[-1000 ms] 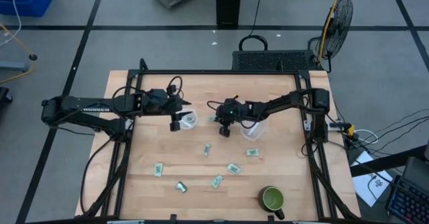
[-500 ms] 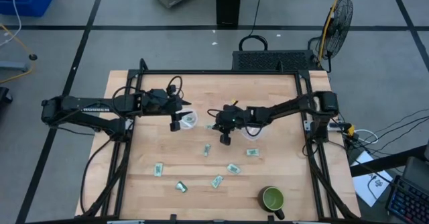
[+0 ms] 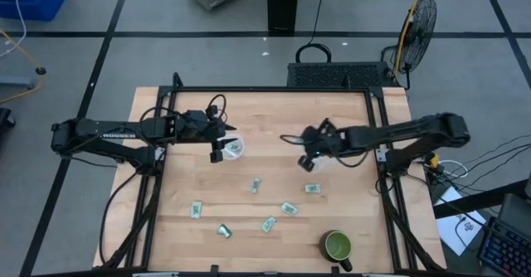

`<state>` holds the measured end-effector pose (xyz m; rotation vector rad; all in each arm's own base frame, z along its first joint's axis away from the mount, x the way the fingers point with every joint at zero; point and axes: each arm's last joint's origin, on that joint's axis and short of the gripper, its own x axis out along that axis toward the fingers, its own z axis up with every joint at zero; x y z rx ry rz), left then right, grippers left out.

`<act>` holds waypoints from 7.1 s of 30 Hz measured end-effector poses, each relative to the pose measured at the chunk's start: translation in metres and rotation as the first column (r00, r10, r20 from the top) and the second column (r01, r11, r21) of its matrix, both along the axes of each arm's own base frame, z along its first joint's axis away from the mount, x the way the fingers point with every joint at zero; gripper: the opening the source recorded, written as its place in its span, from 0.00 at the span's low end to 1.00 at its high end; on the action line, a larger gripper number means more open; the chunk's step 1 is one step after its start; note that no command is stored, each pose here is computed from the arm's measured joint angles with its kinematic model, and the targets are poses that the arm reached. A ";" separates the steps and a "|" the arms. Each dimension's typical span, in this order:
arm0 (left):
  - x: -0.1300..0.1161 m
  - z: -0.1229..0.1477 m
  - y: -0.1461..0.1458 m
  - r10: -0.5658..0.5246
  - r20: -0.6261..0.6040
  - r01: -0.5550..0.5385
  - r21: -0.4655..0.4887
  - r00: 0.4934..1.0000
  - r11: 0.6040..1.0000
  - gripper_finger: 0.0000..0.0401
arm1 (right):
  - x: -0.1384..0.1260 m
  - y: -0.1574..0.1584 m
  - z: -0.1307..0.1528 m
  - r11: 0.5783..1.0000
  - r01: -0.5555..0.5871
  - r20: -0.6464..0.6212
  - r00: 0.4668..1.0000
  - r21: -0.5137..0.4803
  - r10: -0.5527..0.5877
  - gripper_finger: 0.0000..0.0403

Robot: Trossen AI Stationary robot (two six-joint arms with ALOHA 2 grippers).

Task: Pick and place Stevia / Truvia into bins
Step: Put the white stevia packet into the right transparent container, then put the white stevia packet into the left transparent container

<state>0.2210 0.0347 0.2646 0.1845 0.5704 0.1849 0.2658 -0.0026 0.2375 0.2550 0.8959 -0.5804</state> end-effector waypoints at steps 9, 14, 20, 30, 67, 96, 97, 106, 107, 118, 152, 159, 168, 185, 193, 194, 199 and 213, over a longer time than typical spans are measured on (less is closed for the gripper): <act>0.000 0.000 0.000 -0.008 -0.003 0.008 0.012 1.000 1.000 0.41 | -0.025 -0.016 -0.006 0.970 0.222 -0.140 0.968 0.103 -0.207 0.03; 0.000 0.000 0.000 -0.002 -0.001 0.002 0.002 1.000 1.000 0.41 | -0.023 -0.021 -0.037 0.951 0.169 -0.179 0.976 0.259 -0.124 0.03; 0.000 0.000 0.000 -0.007 -0.002 0.007 0.009 1.000 1.000 0.41 | -0.034 -0.021 -0.060 0.923 0.157 -0.245 0.967 0.352 -0.071 0.03; 0.000 0.000 0.000 -0.002 0.000 0.002 0.002 1.000 1.000 0.41 | -0.035 -0.036 -0.062 0.939 0.118 -0.230 0.972 0.324 -0.042 0.03; 0.002 -0.002 -0.004 -0.050 0.008 0.050 -0.098 0.999 0.994 0.41 | -0.018 -0.030 -0.012 0.950 -0.297 0.209 0.939 0.092 0.274 0.23; 0.064 -0.091 -0.088 -0.145 -0.179 0.071 -0.366 0.973 0.928 0.41 | 0.020 0.057 -0.022 0.666 -0.736 0.346 0.597 -0.123 0.724 0.33; 0.064 -0.094 -0.087 -0.142 -0.189 0.065 -0.365 0.972 0.929 0.41 | 0.021 0.056 -0.022 0.669 -0.731 0.348 0.597 -0.134 0.723 0.36; 0.079 -0.114 -0.092 -0.172 -0.166 0.090 -0.411 0.971 0.907 0.51 | 0.023 0.049 -0.022 0.745 -0.623 0.277 0.692 -0.238 0.667 0.49; 0.081 -0.118 -0.094 -0.175 -0.159 0.096 -0.409 0.972 0.908 0.53 | 0.023 0.050 -0.022 0.743 -0.627 0.278 0.689 -0.236 0.670 0.49; 0.085 -0.150 -0.091 -0.131 -0.265 0.057 -0.269 0.955 0.962 0.58 | 0.022 0.050 -0.023 0.737 -0.636 0.274 0.684 -0.230 0.675 0.46; 0.090 -0.159 -0.091 -0.194 -0.256 0.120 -0.279 0.947 0.953 0.02 | 0.006 0.048 -0.055 0.770 -0.597 0.365 0.682 -0.224 0.634 0.44; 0.085 -0.125 -0.089 -0.165 -0.160 0.120 -0.259 0.973 0.959 0.04 | 0.005 0.047 -0.054 0.773 -0.578 0.425 0.650 -0.261 0.630 0.43; 0.047 -0.054 -0.055 0.090 -0.083 -0.105 -0.210 0.993 0.972 0.05 | 0.004 0.047 -0.054 0.773 -0.579 0.425 0.651 -0.259 0.629 0.43; -0.001 -0.071 -0.002 0.302 -0.428 -0.430 -0.244 0.852 0.869 0.07 | 0.004 0.047 -0.055 0.773 -0.580 0.424 0.651 -0.257 0.630 0.42; -0.005 -0.085 -0.002 0.235 -0.460 -0.359 -0.202 0.856 0.911 0.09 | 0.004 0.047 -0.055 0.773 -0.581 0.421 0.653 -0.255 0.630 0.42; -0.004 -0.085 -0.002 0.230 -0.449 -0.345 -0.191 0.863 0.919 0.09 | 0.004 0.047 -0.055 0.773 -0.581 0.421 0.653 -0.255 0.630 0.42; 0.000 -0.086 -0.002 0.180 -0.444 -0.271 -0.150 0.878 0.951 0.09 | 0.004 0.047 -0.055 0.773 -0.581 0.421 0.653 -0.255 0.630 0.42; 0.003 -0.098 -0.003 0.111 -0.501 -0.231 -0.185 0.859 0.955 0.09 | 0.004 0.047 -0.055 0.773 -0.581 0.421 0.653 -0.255 0.630 0.42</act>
